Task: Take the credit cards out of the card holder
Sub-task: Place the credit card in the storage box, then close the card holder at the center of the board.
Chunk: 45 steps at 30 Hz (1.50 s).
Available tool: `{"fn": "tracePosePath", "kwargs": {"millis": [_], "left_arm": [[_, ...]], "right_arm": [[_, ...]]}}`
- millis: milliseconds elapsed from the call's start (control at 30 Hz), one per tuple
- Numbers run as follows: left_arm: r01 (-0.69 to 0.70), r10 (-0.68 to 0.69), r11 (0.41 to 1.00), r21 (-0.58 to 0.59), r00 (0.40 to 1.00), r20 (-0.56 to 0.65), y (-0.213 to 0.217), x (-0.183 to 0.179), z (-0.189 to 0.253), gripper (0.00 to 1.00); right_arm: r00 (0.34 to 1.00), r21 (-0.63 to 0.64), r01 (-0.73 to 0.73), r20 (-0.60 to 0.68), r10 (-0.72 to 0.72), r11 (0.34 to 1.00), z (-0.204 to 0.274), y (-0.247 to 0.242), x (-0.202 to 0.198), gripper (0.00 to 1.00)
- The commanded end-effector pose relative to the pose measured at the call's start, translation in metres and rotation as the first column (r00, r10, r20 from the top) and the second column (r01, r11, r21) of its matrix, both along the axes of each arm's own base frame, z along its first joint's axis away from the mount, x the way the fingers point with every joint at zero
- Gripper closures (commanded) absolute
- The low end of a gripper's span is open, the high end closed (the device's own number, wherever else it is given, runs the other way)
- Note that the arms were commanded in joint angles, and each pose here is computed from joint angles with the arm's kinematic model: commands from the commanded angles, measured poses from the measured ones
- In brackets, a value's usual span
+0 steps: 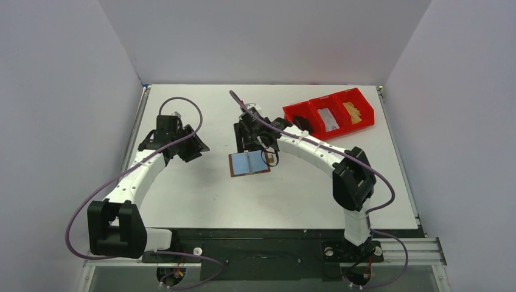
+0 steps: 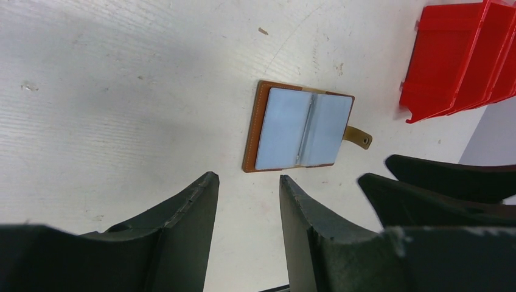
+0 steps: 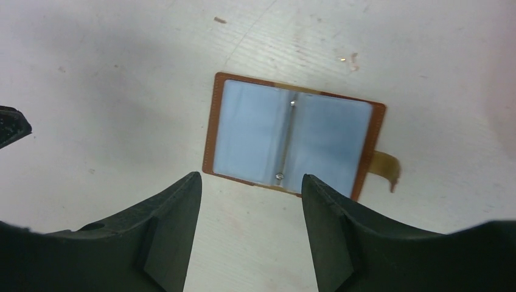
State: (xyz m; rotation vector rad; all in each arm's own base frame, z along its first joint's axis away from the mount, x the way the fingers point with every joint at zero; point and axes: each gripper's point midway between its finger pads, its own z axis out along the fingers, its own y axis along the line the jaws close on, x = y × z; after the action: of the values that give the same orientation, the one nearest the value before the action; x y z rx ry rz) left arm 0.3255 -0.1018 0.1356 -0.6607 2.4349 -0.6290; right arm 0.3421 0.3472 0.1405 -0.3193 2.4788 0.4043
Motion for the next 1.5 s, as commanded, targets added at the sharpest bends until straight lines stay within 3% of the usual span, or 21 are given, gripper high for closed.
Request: {"fn": "tracePosePath", "kwargs": {"millis": [0, 300, 733, 1100, 1167, 1467], "left_arm": [[-0.01, 0.009, 1.0, 0.017, 0.999, 0.041, 0.008, -0.001, 0.011, 0.6], [-0.001, 0.001, 1.0, -0.001, 0.999, 0.038, 0.005, -0.004, 0.009, 0.61], [0.012, -0.011, 1.0, -0.019, 0.999, 0.031, 0.001, -0.002, 0.005, 0.6], [0.012, -0.012, 1.0, -0.025, 1.0, 0.029, 0.0, -0.001, 0.003, 0.6], [0.011, -0.011, 1.0, -0.026, 0.999, 0.031, 0.0, -0.001, 0.004, 0.61], [0.015, -0.014, 0.999, -0.031, 1.0, 0.028, -0.001, 0.0, 0.003, 0.6]], "right_arm": [[0.999, 0.042, -0.011, -0.044, 0.013, 0.999, -0.026, 0.038, -0.004, 0.42], [0.994, -0.032, -0.036, -0.108, 0.032, 0.999, -0.076, 0.054, -0.012, 0.39], [0.993, -0.089, -0.038, -0.119, 0.027, 0.995, -0.098, 0.057, -0.012, 0.37], [0.991, -0.252, -0.046, -0.133, 0.013, 0.967, -0.134, 0.044, -0.021, 0.39], [0.99, -0.263, -0.047, -0.14, 0.01, 0.964, -0.138, 0.042, -0.023, 0.41], [0.98, -0.209, -0.048, -0.2, 0.006, 0.977, -0.146, 0.039, -0.028, 0.7]]}}
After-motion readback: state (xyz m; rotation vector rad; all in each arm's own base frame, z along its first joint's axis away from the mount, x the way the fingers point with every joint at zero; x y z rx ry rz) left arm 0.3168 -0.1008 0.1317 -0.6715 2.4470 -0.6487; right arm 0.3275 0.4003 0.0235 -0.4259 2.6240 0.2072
